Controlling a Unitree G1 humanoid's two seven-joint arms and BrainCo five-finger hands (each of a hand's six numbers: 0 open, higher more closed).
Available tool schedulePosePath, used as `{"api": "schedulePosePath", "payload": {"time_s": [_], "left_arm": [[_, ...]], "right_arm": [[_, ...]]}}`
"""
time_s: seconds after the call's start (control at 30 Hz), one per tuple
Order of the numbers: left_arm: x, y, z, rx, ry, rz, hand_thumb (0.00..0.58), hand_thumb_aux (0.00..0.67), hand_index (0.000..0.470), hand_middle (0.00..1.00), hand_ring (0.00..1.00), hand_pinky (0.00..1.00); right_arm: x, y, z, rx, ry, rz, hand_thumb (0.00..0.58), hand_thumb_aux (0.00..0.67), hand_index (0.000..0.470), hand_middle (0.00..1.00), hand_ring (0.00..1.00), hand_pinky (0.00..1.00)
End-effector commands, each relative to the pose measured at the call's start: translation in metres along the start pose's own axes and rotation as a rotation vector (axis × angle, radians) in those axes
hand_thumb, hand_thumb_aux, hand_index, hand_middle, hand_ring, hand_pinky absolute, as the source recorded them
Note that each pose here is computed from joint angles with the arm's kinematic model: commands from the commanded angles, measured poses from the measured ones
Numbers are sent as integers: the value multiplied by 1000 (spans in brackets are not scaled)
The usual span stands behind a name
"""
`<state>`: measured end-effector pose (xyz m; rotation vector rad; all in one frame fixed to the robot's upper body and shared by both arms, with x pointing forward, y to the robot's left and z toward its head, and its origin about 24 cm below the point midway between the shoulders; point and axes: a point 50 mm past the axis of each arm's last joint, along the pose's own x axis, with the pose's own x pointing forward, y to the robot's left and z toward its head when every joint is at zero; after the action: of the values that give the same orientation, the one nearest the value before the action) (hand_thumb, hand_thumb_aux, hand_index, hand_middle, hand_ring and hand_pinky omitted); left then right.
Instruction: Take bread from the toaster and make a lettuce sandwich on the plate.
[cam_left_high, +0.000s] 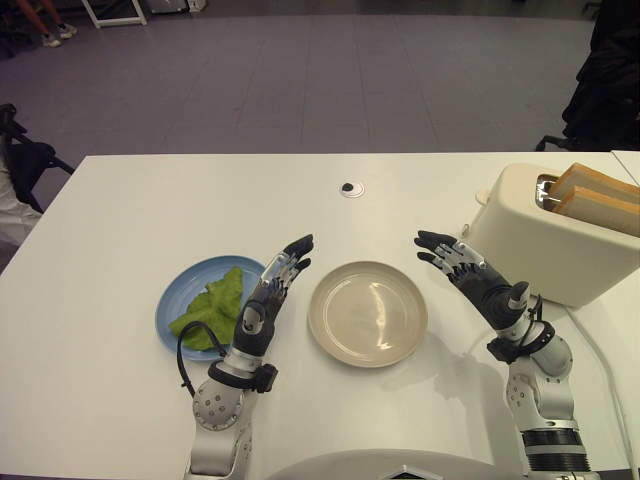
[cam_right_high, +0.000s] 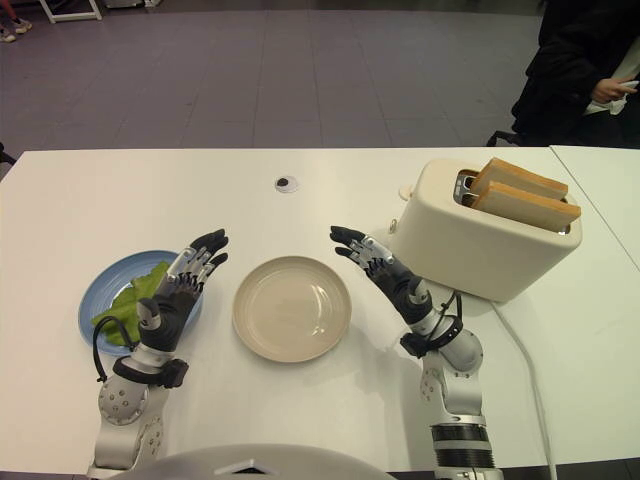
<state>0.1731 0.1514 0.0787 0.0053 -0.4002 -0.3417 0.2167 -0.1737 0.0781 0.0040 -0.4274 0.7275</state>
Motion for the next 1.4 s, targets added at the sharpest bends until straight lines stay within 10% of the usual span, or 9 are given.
{"api": "schedulePosePath", "payload": {"time_s": [0.03, 0.53, 0.73, 0.87, 1.13, 1.2, 1.23, 1.33, 1.4], "left_arm": [[-1, -1, -4, 1, 28, -12, 0, 0, 0, 0, 0, 0], [-2, -3, -4, 5, 24, -16, 0, 0, 0, 0, 0, 0], [0, -6, -4, 2, 22, -25, 0, 0, 0, 0, 0, 0], [0, -9, -2, 8, 20, -23, 0, 0, 0, 0, 0, 0], [-2, -11, -2, 12, 24, -21, 0, 0, 0, 0, 0, 0], [-3, -11, -1, 11, 25, -20, 0, 0, 0, 0, 0, 0], [-3, -11, -1, 10, 26, -20, 0, 0, 0, 0, 0, 0], [-4, -11, -2, 10, 28, -19, 0, 0, 0, 0, 0, 0], [-4, -11, -2, 11, 29, -18, 0, 0, 0, 0, 0, 0]], "right_arm": [[-2, -3, 0, -17, 15, 2, 0, 0, 0, 0, 0, 0], [-5, -1, 0, -29, 19, 12, 0, 0, 0, 0, 0, 0], [-10, -60, 103, -489, -177, -93, 0, 0, 0, 0, 0, 0], [-28, -127, 155, -1041, 55, -264, 0, 0, 0, 0, 0, 0], [-60, -174, 93, -1357, 625, -177, 0, 0, 0, 0, 0, 0], [-64, -180, 86, -1345, 659, -202, 422, 321, 225, 0, 0, 0], [-65, -182, 84, -1339, 666, -209, 494, 413, 289, 0, 0, 0], [-62, -180, 78, -1319, 642, -188, 580, 662, 464, 0, 0, 0], [-59, -178, 77, -1311, 620, -178, 575, 610, 428, 0, 0, 0]]}}
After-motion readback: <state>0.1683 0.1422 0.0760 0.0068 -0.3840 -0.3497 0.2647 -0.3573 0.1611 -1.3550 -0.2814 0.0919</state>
